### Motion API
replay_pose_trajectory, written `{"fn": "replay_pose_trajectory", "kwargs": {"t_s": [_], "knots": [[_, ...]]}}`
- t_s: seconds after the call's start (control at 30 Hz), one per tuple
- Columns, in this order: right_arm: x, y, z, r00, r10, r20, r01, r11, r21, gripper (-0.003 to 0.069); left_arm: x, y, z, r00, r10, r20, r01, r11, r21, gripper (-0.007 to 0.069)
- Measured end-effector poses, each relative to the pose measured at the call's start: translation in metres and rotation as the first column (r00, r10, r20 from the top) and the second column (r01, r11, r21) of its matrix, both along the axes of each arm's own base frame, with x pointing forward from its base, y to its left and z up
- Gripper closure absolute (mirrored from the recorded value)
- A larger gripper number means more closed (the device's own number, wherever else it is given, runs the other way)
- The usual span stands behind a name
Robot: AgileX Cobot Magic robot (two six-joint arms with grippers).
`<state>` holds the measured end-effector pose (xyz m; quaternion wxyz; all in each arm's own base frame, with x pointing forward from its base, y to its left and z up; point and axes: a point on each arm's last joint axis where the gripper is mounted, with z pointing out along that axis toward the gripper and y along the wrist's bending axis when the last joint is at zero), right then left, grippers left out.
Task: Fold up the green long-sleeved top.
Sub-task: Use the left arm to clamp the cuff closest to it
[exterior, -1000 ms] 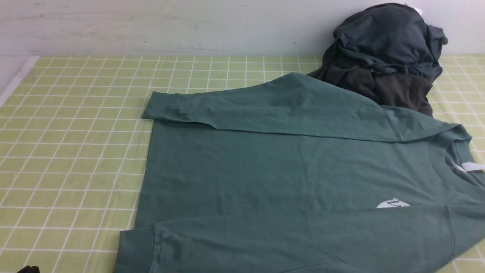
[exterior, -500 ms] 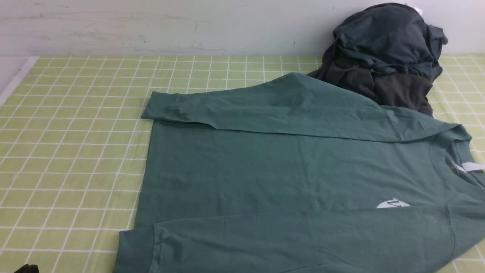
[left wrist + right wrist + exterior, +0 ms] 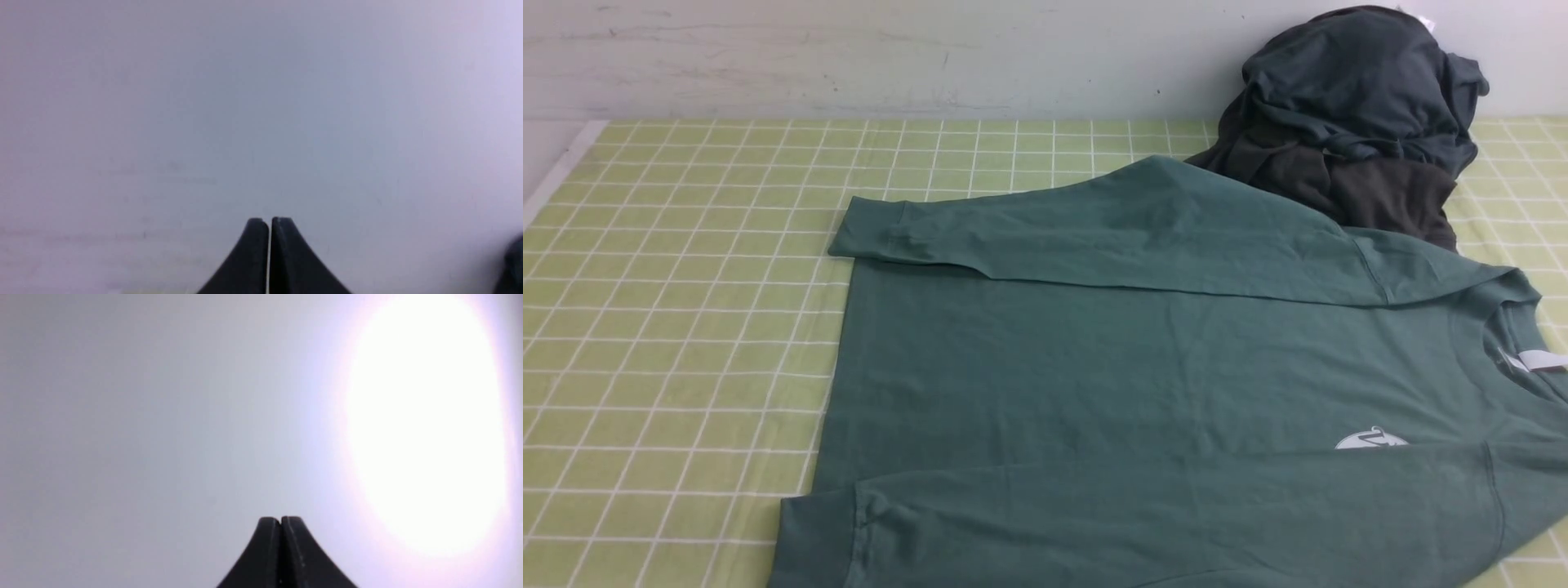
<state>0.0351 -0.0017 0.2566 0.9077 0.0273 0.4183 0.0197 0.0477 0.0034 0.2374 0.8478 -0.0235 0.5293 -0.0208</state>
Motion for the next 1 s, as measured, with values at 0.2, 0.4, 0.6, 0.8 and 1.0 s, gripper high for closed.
{"fn": "replay_pose_trajectory", "kwargs": {"t_s": [0.2, 0.4, 0.6, 0.8, 1.0], "knots": [[-0.003, 0.000, 0.005, 0.994, 0.085, 0.067, -0.091, 0.991, 0.095, 0.0672, -0.011, 0.003, 0.028, 0.981, -0.041, 0.187, 0.070, 0.986, -0.148, 0.0629], [0.017, 0.003, 0.056, 0.984, 0.064, -0.165, -0.060, 0.998, 0.026, 0.0672, -0.011, -0.003, 0.121, 0.996, -0.067, 0.051, 0.070, 0.996, -0.058, 0.0629], [0.079, 0.000, 0.074, 0.816, -0.036, -0.576, -0.014, 0.997, -0.082, 0.0672, 0.066, -0.012, 0.147, 0.911, -0.081, -0.404, 0.100, 0.995, 0.025, 0.0629], [0.137, 0.022, 0.025, 0.360, 0.060, -0.931, -0.113, 0.993, 0.021, 0.0672, 0.139, -0.029, 0.078, 0.399, -0.213, -0.892, 0.181, 0.972, -0.151, 0.0629], [0.155, 0.068, -0.025, -0.079, -0.070, -0.994, -0.351, 0.936, -0.038, 0.0672, 0.178, -0.039, 0.003, -0.062, -0.238, -0.969, 0.179, 0.953, -0.245, 0.0627]]}}
